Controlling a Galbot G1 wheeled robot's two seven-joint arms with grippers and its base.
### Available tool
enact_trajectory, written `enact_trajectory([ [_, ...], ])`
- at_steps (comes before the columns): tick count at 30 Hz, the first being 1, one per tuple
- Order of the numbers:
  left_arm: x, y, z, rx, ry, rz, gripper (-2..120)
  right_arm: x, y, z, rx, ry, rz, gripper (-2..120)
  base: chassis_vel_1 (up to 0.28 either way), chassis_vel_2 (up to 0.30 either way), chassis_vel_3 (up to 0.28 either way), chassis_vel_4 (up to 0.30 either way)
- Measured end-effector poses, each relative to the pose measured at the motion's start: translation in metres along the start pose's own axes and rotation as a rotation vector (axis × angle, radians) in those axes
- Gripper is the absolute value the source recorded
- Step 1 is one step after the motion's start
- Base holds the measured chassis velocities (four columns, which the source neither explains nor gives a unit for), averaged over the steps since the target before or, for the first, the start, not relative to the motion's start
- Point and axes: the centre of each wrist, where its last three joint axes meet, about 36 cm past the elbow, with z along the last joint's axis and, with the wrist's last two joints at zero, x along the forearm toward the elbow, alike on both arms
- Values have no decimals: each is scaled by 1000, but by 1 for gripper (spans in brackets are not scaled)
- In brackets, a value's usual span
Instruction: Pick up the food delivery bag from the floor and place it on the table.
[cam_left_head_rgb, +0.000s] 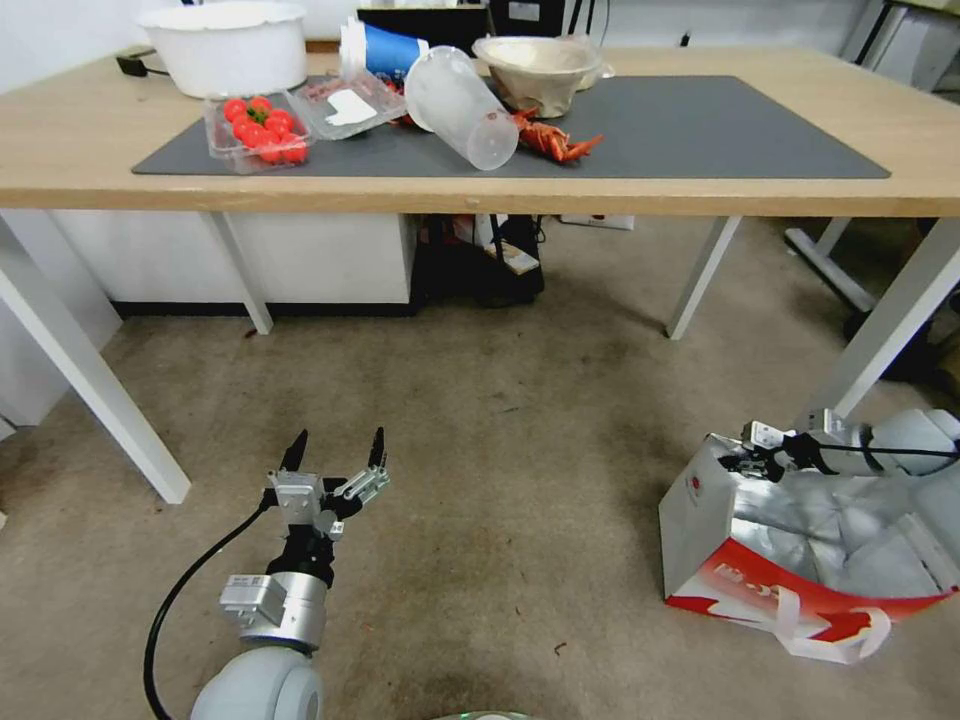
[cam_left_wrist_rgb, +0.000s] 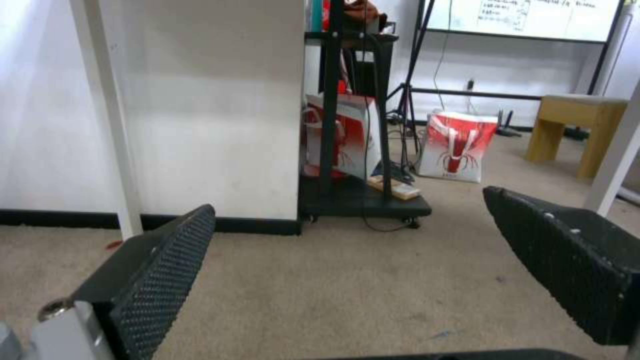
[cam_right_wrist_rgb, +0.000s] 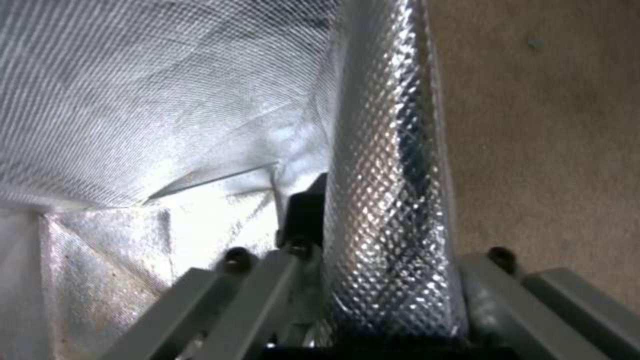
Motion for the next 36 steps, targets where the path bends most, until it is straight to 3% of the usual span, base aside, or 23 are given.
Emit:
enact_trajectory([
  [4, 0, 0, 0, 0, 0, 1, 100, 7, 2, -4, -42, -47, -7, 0, 0, 0, 0, 0],
  [10, -1, 0, 0, -1, -2, 2, 100, 22, 7, -17, -122, -130, -38, 0, 0, 0, 0, 0],
  [16, -2, -1, 1, 0, -1, 9, 100, 47, 29, -52, -227, -217, -118, 0, 0, 0, 0, 0],
  [24, -3, -2, 1, 2, -1, 17, 100, 68, 63, -114, -221, -312, -212, 0, 0, 0, 0, 0],
  [36, -2, -2, 1, -1, 3, 27, 100, 85, 105, -192, -183, -423, -200, 0, 0, 0, 0, 0],
])
